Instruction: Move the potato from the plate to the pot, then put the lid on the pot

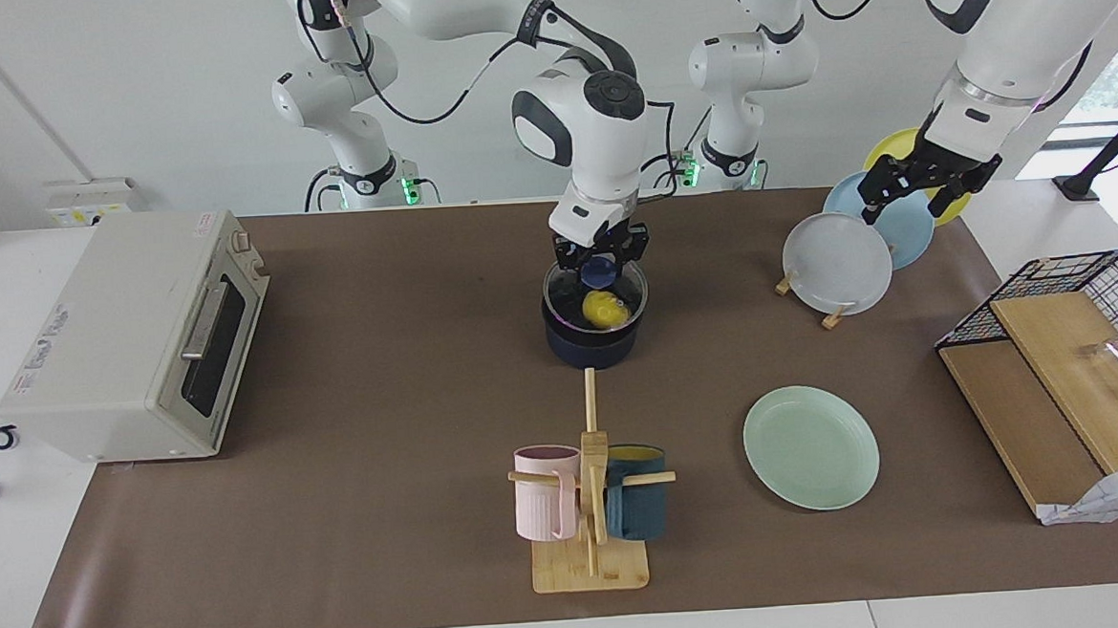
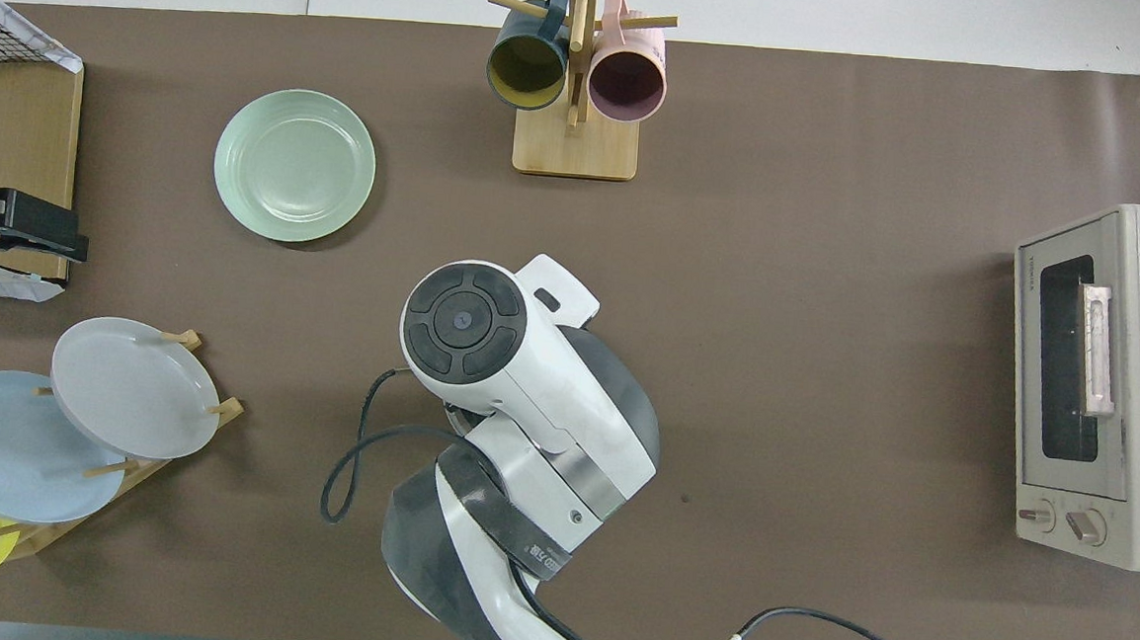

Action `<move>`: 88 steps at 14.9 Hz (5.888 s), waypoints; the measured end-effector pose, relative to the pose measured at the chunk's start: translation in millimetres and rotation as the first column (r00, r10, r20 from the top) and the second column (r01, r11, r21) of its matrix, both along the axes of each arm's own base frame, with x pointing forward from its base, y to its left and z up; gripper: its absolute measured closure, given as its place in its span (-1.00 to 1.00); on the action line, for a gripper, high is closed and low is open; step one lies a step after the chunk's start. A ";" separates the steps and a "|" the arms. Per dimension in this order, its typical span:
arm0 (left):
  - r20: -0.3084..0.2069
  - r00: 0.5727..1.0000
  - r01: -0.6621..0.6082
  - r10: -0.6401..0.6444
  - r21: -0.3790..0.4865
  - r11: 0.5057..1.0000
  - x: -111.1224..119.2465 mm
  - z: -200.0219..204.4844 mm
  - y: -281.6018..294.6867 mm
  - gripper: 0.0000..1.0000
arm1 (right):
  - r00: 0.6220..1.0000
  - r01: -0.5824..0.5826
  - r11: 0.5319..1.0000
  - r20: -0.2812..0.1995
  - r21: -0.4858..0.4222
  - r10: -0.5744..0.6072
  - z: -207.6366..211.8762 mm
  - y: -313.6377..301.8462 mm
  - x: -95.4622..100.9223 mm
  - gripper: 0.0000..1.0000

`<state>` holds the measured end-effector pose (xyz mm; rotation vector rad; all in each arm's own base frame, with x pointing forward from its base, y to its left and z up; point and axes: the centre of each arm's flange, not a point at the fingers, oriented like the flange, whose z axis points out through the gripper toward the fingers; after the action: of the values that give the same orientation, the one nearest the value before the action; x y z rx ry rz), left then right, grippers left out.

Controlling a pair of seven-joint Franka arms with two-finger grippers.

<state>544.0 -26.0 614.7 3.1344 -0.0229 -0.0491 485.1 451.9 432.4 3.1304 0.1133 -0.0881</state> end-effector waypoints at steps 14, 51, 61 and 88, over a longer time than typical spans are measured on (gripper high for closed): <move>0.005 1.000 0.016 -0.016 -0.005 1.000 -5.8 7.1 -11.3 -1.00 | 1.000 0.005 1.000 -0.006 -0.009 -0.005 -18.0 -1.0 3.4 -0.31; 0.006 1.000 0.006 -0.006 -0.005 1.000 -5.8 7.6 -5.8 -1.00 | 0.998 0.059 0.998 -0.015 -0.007 -0.059 132.3 -225.9 60.3 -1.00; 0.006 1.000 0.006 -0.006 -0.005 1.000 -5.8 7.6 -5.8 -1.00 | 0.998 0.015 1.000 -0.055 -0.014 -0.015 159.4 -370.3 68.4 -1.00; 0.006 1.000 0.006 -0.006 -0.005 1.000 -5.8 7.6 -5.8 -1.00 | 0.998 0.053 0.998 -0.023 -0.019 -0.053 172.7 -442.2 62.0 -1.00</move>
<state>538.2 -31.8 622.3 3.1292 -0.0317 -0.0403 547.1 9.6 605.1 3.1150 0.0298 -0.1253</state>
